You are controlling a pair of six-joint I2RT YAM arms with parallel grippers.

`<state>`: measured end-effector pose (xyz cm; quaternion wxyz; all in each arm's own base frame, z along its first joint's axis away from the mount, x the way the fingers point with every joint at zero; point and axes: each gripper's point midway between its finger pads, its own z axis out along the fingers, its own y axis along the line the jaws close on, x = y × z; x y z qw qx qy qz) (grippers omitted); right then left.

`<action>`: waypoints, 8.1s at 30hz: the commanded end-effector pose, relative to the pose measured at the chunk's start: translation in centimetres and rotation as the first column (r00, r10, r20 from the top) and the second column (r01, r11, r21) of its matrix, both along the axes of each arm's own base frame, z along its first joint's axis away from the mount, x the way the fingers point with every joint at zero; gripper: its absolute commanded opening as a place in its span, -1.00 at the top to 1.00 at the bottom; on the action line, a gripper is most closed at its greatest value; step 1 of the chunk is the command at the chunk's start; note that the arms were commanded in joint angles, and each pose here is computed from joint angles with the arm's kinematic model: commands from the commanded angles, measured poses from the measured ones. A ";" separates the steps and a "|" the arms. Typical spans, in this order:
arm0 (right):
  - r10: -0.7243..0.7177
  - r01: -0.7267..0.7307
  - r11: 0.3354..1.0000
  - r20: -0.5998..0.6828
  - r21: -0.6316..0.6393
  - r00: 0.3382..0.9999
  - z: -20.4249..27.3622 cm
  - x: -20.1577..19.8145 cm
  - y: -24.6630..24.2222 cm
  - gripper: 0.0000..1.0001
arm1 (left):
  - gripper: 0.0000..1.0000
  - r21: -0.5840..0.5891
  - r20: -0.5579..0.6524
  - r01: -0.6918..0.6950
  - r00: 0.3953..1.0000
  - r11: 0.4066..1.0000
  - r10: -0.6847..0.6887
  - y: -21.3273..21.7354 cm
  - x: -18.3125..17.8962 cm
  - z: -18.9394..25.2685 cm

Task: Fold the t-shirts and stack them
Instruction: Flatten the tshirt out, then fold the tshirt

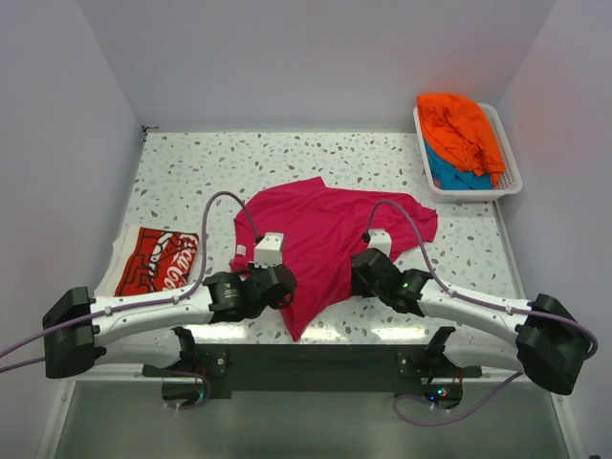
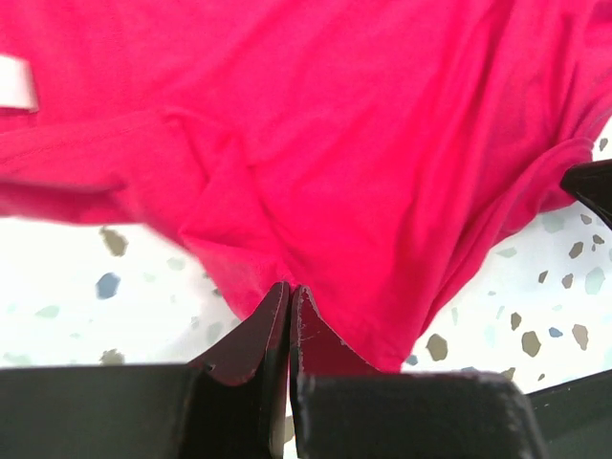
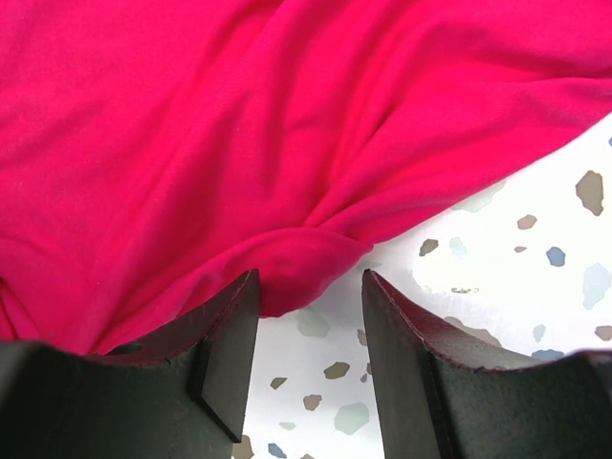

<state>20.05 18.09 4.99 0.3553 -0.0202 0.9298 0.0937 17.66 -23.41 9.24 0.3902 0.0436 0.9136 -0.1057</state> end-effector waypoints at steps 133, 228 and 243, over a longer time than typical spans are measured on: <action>-0.309 0.160 0.947 0.662 0.277 0.683 47.2 6.7 -11.4 1.00 | 1.00 -0.561 0.693 -0.163 0.445 0.812 0.567 23.1 6.5 50.6; -0.386 0.401 0.886 -0.111 0.231 0.916 3.5 13.7 -11.1 1.00 | 1.00 -0.562 0.054 -0.445 0.822 0.697 0.568 20.0 21.6 9.8; -0.394 0.410 0.890 -0.117 0.200 0.912 3.4 15.7 -11.7 1.00 | 1.00 -0.553 0.049 -0.491 0.787 0.673 0.615 20.9 25.8 10.0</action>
